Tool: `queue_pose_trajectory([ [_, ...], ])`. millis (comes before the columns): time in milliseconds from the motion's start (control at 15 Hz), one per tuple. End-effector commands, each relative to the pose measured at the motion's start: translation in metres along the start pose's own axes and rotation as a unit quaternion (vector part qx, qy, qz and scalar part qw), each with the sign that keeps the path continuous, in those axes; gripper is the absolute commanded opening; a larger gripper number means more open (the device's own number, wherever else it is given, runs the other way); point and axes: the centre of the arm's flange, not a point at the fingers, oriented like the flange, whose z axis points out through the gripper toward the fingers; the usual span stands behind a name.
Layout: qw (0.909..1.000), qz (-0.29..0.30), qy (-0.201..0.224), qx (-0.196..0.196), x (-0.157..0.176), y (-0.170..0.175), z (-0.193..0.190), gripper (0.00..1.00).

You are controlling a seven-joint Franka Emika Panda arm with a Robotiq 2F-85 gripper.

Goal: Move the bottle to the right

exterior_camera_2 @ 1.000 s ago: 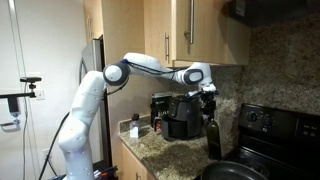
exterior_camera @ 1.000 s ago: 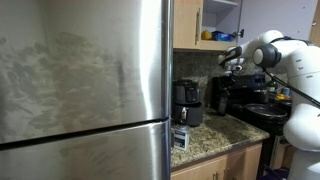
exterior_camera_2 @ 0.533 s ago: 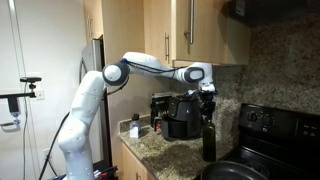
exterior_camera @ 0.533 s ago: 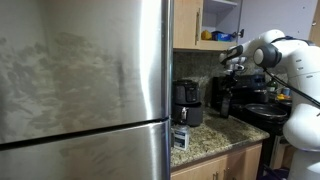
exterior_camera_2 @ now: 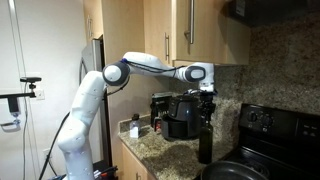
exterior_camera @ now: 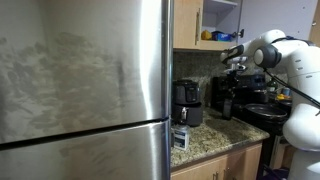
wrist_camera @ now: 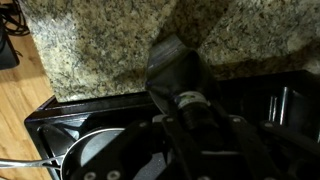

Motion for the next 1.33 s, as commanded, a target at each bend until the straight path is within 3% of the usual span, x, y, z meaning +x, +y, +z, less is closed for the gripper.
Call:
queue_pose_trajectory([
  [0, 0.9989, 0.02, -0.001, -0.042, -0.006, -0.038, 0.027, 0.11],
  [67, 0.9989, 0.023, -0.004, -0.041, -0.006, -0.038, 0.029, 0.13],
  [133, 0.9989, 0.022, -0.008, -0.042, -0.006, -0.037, 0.029, 0.61],
  [200, 0.9989, 0.024, -0.01, -0.04, -0.007, -0.035, 0.029, 0.62],
  [533, 0.9994, 0.017, -0.024, -0.017, -0.014, -0.031, 0.033, 0.95],
  [667, 0.9996, 0.018, -0.019, -0.013, -0.015, -0.025, 0.027, 1.0],
  [933, 0.9999, 0.014, -0.004, 0.004, -0.022, -0.006, 0.02, 1.0],
  [1267, 0.9967, -0.017, 0.018, 0.078, -0.037, 0.003, 0.019, 1.0],
])
